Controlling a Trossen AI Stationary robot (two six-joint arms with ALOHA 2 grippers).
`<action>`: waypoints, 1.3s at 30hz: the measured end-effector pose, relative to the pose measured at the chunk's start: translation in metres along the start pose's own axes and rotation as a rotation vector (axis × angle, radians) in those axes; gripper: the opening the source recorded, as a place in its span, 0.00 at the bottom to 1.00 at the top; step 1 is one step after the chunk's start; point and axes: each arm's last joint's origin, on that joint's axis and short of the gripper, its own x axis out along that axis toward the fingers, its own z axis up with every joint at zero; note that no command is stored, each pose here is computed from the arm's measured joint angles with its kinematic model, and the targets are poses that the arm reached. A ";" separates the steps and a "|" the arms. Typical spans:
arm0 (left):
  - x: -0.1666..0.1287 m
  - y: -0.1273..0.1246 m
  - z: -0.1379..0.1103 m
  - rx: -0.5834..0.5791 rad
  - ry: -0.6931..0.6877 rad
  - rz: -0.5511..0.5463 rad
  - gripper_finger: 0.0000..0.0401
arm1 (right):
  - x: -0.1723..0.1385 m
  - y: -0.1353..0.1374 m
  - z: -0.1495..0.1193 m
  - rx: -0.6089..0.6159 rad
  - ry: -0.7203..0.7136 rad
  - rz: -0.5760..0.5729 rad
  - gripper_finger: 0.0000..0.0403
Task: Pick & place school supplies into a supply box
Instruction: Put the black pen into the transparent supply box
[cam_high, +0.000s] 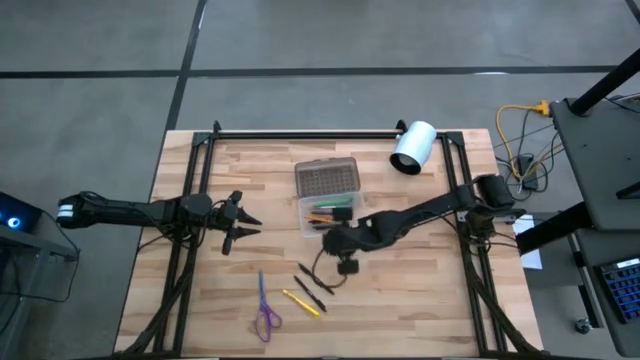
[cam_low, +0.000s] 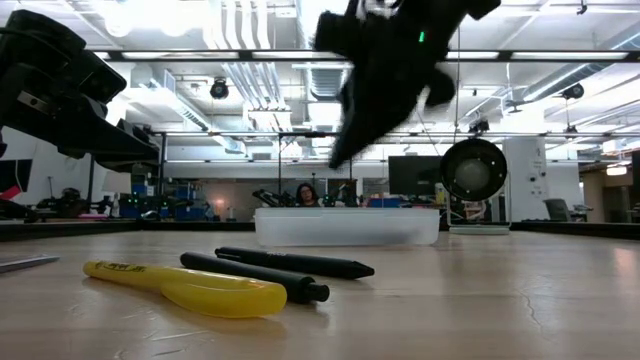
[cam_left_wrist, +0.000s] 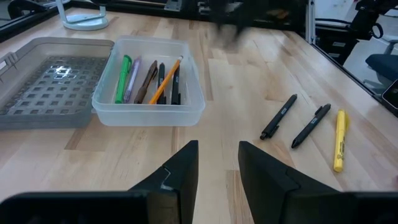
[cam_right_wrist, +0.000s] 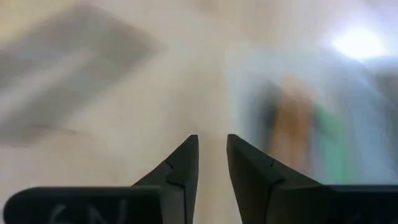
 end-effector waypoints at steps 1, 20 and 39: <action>0.000 0.000 0.000 0.000 0.000 0.000 0.25 | -0.003 0.003 0.003 -0.023 -0.070 0.117 0.18; 0.000 0.000 0.000 0.000 0.000 0.000 0.25 | -0.075 -0.015 -0.075 0.080 -0.652 0.328 0.21; 0.000 0.000 0.000 0.015 0.000 0.002 0.25 | -0.111 -0.022 -0.133 0.078 -0.822 0.305 0.19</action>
